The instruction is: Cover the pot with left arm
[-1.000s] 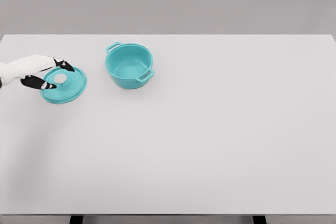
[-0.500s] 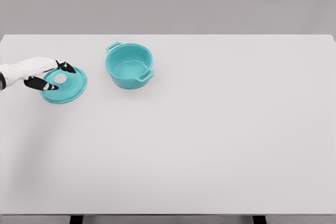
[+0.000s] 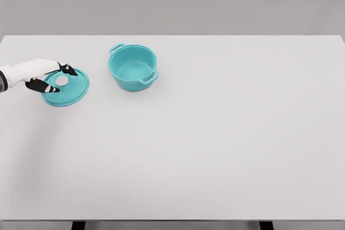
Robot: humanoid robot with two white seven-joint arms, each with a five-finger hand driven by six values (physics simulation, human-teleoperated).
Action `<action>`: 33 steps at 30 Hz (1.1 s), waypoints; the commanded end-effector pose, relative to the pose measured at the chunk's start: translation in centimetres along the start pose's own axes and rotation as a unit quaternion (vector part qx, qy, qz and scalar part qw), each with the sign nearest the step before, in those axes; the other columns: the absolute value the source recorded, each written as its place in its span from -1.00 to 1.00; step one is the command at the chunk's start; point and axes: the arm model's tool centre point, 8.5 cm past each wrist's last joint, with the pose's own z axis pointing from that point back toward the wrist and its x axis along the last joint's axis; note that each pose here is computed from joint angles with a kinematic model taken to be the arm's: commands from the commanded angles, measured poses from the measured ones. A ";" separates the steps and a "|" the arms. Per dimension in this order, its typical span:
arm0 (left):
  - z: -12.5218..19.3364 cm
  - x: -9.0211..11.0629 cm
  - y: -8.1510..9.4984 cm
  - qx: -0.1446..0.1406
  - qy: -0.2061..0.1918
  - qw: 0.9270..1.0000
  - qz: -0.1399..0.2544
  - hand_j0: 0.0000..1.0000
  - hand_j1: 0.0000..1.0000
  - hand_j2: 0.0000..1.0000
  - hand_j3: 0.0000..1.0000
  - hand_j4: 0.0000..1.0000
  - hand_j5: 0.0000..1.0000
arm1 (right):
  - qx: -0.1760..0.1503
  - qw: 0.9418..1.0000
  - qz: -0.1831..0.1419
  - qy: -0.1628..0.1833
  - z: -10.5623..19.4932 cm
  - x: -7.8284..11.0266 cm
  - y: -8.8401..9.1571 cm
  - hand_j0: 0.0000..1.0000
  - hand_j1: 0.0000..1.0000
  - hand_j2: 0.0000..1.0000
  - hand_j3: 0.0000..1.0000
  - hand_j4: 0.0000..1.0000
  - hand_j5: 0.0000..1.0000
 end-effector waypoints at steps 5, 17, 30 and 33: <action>-0.1 0.0 -0.1 0.001 0.000 1.000 0.006 0.40 0.40 0.40 0.40 0.40 0.40 | 0.000 1.000 0.000 0.000 0.0 0.0 0.0 1.00 1.00 1.00 1.00 1.00 1.00; -0.3 0.2 -0.2 0.001 -0.003 1.000 0.006 0.30 0.30 0.30 0.30 0.30 0.30 | 0.000 1.000 0.000 0.001 0.0 0.0 0.0 1.00 1.00 1.00 1.00 1.00 1.00; -0.6 0.2 -0.5 -0.004 -0.001 1.000 0.005 0.28 0.28 0.28 0.28 0.28 0.28 | 0.000 1.000 0.000 0.001 0.0 0.0 0.0 1.00 1.00 1.00 1.00 1.00 1.00; -0.6 0.2 -0.5 -0.004 -0.001 1.000 0.005 0.15 0.15 0.15 0.15 0.15 0.15 | 0.000 1.000 0.000 0.000 0.0 0.0 0.0 1.00 1.00 1.00 1.00 1.00 1.00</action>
